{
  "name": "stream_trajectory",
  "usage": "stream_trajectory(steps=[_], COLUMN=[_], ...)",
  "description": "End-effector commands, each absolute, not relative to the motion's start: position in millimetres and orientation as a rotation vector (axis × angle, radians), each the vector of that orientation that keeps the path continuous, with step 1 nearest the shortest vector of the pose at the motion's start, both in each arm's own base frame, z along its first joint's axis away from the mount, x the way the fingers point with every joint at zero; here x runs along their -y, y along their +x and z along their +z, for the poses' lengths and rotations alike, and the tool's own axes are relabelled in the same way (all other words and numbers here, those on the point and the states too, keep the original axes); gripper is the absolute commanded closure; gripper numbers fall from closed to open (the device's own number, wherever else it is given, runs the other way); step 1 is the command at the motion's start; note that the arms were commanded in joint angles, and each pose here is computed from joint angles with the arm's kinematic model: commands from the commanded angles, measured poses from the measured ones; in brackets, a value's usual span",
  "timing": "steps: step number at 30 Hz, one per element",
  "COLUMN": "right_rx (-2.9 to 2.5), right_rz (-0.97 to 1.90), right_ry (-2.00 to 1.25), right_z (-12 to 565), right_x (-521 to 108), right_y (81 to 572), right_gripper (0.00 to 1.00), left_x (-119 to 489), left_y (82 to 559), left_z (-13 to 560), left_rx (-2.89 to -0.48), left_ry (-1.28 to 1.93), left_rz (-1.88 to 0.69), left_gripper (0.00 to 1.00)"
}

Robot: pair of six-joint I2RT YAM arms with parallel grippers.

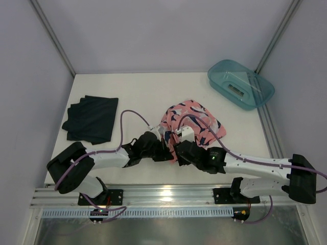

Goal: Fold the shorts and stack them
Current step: Flatten out the shorts at the center of the board.

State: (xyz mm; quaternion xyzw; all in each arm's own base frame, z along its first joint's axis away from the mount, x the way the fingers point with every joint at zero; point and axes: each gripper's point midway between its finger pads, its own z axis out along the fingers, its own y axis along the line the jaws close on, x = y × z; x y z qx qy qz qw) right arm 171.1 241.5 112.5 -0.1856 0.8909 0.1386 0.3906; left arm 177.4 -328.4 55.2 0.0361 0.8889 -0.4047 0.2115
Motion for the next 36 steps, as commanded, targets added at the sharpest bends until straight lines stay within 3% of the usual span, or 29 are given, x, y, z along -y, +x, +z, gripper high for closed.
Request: stream_trajectory(steps=[1,6,12,23,26,27,28,31,36], right_rx=[-2.204,-2.226,-2.227,-2.288,-2.320,-2.322,-2.327,-2.330,-2.351], right_rz=[0.154,-0.120,-0.163,-0.158,-0.124,-0.118,-0.108,-0.104,-0.126], right_ry=[-0.351,-0.269,-0.182,-0.100,-0.088,-0.089,-0.090,-0.085,-0.093], right_z=[124,101,100,93,89,88,87,86,78], right_x=[-233,-213,-204,-177,-174,-175,-175,-175,-173], right_y=[191,204,217,235,234,233,232,231,229], right_gripper=[0.42,0.43,0.66,0.76,0.71,0.66,0.55,0.46,0.44], left_x=[345,345,337,333,330,330,330,331,330], left_y=[187,187,186,182,181,181,181,181,181], left_z=[89,95,97,101,100,100,99,98,97], left_rx=[-2.351,-2.338,-2.345,-2.339,-2.338,-2.340,-2.344,-2.345,-2.348], left_ry=[0.109,0.098,0.092,0.083,0.078,0.079,0.079,0.077,0.078], left_rz=[-1.230,-1.240,-1.204,-1.217,-1.209,-1.209,-1.208,-1.211,-1.203], left_gripper=[1.00,1.00,1.00,1.00,1.00,1.00,1.00,1.00,1.00])
